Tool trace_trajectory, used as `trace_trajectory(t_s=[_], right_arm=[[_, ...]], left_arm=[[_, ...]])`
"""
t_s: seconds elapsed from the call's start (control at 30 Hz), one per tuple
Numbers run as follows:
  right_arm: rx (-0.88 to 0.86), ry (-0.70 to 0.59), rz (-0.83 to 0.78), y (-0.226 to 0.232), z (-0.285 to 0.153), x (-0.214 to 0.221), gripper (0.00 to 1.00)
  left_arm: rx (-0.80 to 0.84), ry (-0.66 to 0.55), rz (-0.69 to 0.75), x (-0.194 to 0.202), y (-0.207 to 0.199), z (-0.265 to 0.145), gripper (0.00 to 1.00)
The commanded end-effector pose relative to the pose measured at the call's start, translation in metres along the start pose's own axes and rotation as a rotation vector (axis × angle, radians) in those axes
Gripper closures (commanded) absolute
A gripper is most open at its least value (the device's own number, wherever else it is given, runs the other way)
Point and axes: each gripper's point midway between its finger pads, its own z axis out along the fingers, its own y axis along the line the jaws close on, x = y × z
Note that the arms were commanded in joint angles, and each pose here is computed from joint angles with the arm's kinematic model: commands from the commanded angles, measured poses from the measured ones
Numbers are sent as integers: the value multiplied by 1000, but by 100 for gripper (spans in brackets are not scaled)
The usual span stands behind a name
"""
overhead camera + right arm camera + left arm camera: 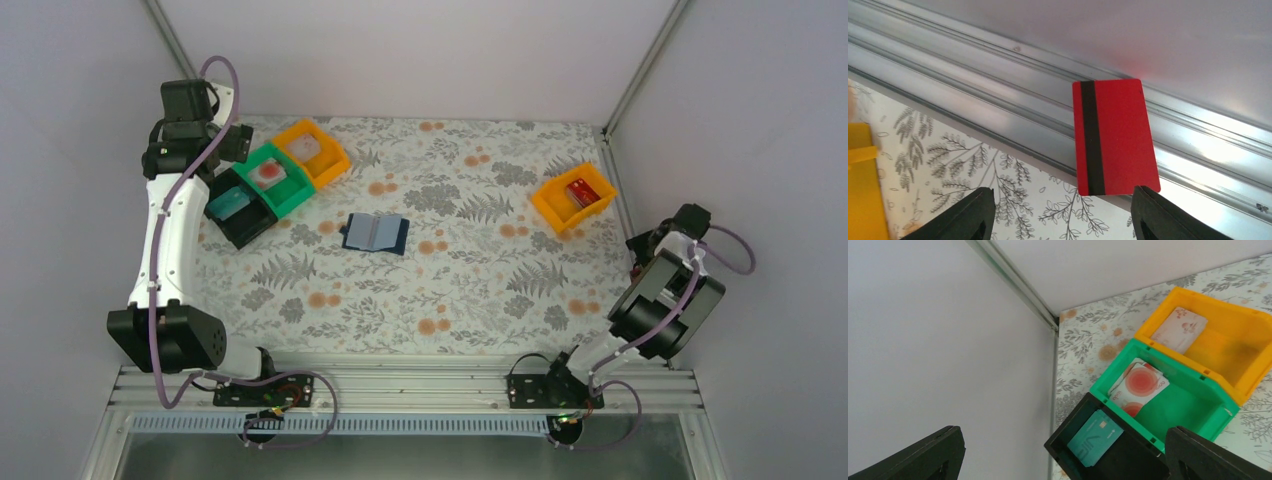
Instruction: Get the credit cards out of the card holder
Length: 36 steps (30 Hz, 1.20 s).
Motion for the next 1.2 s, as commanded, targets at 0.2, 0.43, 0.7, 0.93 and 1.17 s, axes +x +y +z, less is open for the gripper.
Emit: trace_trajectory(t_s=[0.2,0.43,0.7,0.93,1.17], right_arm=[[29,-22,5,-4,3,-8,2],[116,84,2,-14,38,-4,1],[200,75,-3,-29,42,-6,1],[195,83,40,-42,45,-10,1],[185,69,41,-51,49,-9,1]], left_arm=[[51,-11,20,2,-7,-8,0],[54,1,26,7,-8,-7,0],[59,13,34,10,-11,-3,0],[61,19,38,12,-11,-3,0],[66,24,39,13,-13,-2,0]])
